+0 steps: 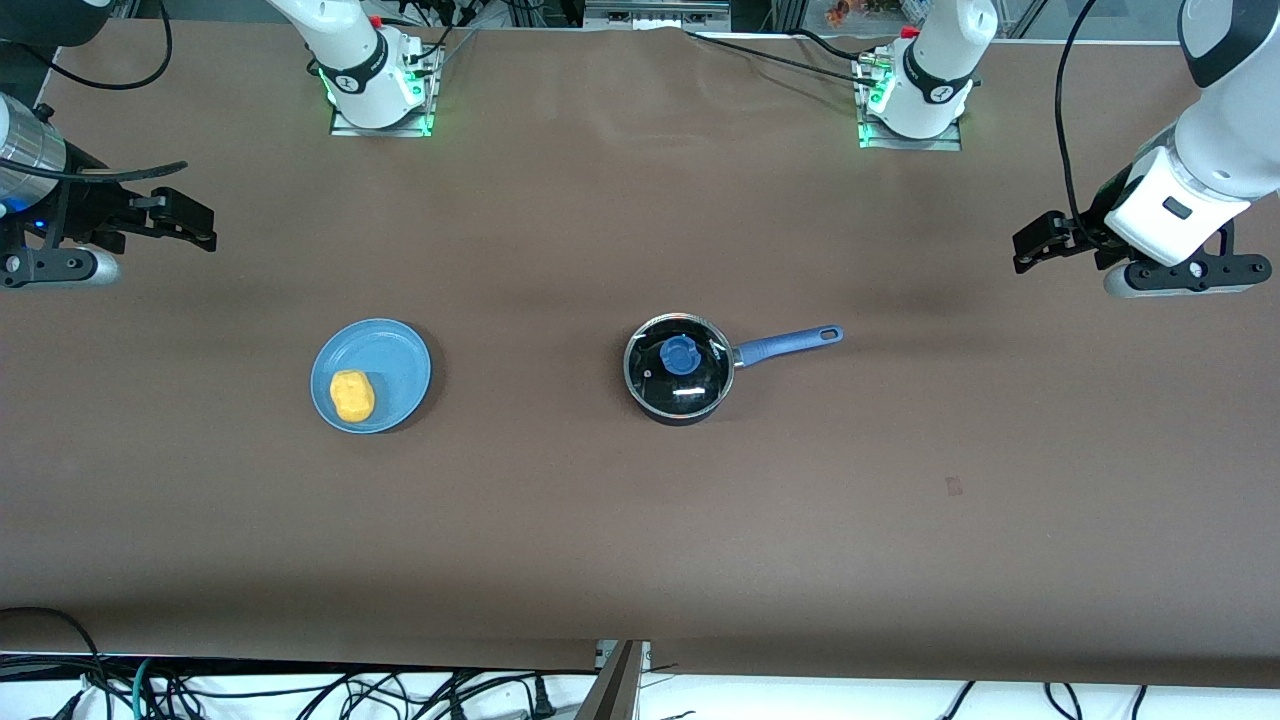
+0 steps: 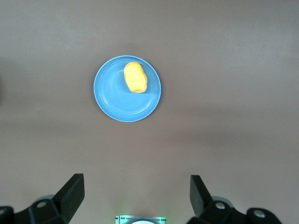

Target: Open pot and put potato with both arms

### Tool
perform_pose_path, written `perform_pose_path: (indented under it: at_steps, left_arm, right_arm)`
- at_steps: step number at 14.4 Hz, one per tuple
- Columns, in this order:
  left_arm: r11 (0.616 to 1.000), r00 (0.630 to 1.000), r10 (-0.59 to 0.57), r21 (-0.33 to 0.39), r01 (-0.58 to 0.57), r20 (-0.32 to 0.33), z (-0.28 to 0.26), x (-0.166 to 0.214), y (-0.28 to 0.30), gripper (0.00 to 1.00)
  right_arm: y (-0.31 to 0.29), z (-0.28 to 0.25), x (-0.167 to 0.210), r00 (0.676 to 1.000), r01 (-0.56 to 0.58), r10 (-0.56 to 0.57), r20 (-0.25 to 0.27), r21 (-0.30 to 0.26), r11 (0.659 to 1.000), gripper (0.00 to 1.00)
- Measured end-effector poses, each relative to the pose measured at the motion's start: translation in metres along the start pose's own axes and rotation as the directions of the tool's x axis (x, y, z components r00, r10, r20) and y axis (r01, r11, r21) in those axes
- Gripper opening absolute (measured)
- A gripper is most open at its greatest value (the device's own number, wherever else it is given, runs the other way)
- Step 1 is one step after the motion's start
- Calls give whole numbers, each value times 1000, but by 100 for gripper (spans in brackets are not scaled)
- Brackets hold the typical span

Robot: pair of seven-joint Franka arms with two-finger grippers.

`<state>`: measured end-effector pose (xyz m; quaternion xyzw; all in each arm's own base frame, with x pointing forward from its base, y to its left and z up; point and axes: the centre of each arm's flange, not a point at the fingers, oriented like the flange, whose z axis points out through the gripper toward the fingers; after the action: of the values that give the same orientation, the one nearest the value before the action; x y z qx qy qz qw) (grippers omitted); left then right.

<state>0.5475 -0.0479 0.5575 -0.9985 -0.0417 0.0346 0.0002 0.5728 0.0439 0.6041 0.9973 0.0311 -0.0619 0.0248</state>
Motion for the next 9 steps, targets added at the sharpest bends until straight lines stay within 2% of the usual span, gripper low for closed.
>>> perform_pose_path:
  at_steps: [9]
  left_arm:
    - [1000, 1000, -15, 2, 15, 9, 4, 1, 0, 100]
  right_arm:
    - [0, 0, 0, 1000, 0, 0, 0, 0, 1000, 100]
